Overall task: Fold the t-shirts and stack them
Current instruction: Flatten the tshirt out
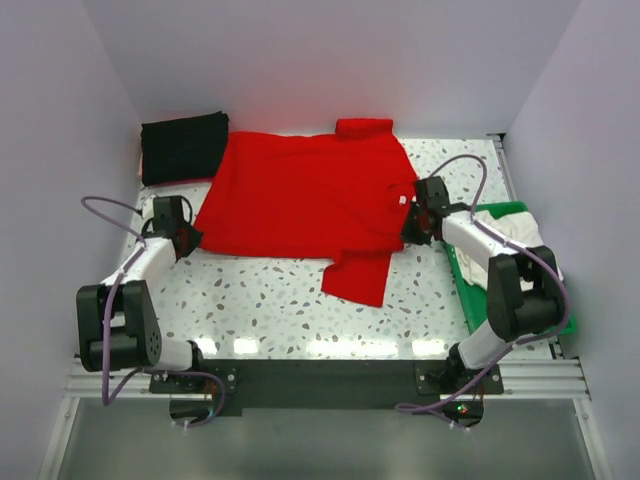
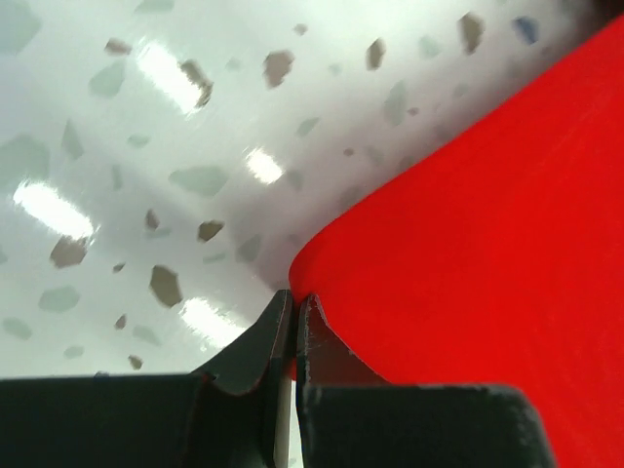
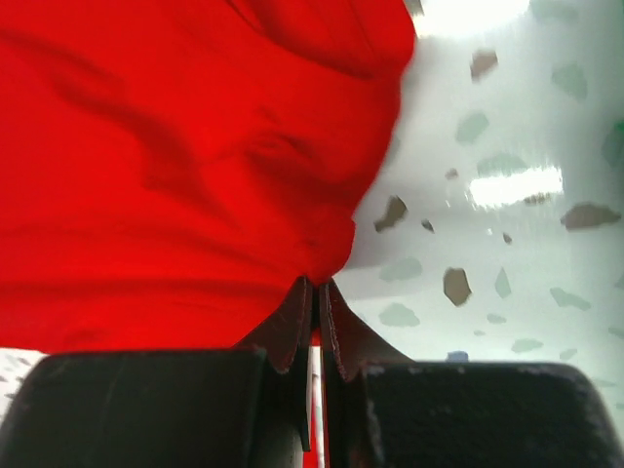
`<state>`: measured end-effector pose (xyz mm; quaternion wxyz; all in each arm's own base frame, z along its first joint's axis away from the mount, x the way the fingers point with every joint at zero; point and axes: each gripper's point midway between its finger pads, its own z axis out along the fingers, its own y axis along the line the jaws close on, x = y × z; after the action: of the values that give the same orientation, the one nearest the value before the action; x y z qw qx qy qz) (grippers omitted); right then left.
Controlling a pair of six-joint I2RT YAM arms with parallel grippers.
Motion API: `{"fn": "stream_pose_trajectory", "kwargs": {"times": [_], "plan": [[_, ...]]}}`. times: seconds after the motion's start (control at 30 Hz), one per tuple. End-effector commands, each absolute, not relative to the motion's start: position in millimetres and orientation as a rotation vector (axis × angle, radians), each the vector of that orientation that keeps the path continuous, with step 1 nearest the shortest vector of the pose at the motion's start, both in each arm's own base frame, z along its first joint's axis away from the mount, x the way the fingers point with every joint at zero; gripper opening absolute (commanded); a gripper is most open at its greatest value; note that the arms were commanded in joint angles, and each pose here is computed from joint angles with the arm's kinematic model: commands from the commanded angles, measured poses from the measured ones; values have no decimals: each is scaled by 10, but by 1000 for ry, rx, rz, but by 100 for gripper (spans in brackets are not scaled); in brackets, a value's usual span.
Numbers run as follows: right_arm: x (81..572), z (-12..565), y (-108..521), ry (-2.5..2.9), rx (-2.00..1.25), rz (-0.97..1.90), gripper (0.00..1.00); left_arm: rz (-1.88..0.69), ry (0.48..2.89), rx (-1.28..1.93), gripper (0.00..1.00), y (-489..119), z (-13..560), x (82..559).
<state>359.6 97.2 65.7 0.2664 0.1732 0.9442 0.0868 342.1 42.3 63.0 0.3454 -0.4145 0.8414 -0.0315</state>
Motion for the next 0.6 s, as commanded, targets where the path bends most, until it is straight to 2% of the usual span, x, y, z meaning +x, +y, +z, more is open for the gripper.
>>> {"fn": "stream_pose_trajectory", "kwargs": {"times": [0.0,0.1,0.33,0.47,0.5,0.53,0.57], "plan": [[3434,549,927,2572,462,235,2,-25,2161,-1173,0,505,580,3224],[3202,380,896,2618,459,229,3,-2,2171,-1185,0,513,573,3088],[2890,434,851,2604,472,251,6,-49,2229,-1169,0,405,488,2933],[2894,574,838,2577,469,257,17,-112,2253,-1142,0,315,433,2957],[2914,648,842,2567,448,258,28,-134,2267,-1131,2,279,416,2966],[2915,689,857,2557,436,274,28,-134,2267,-1128,3,280,418,2969],[2883,718,882,2556,423,288,32,-154,2280,-1124,5,248,403,2967]]}}
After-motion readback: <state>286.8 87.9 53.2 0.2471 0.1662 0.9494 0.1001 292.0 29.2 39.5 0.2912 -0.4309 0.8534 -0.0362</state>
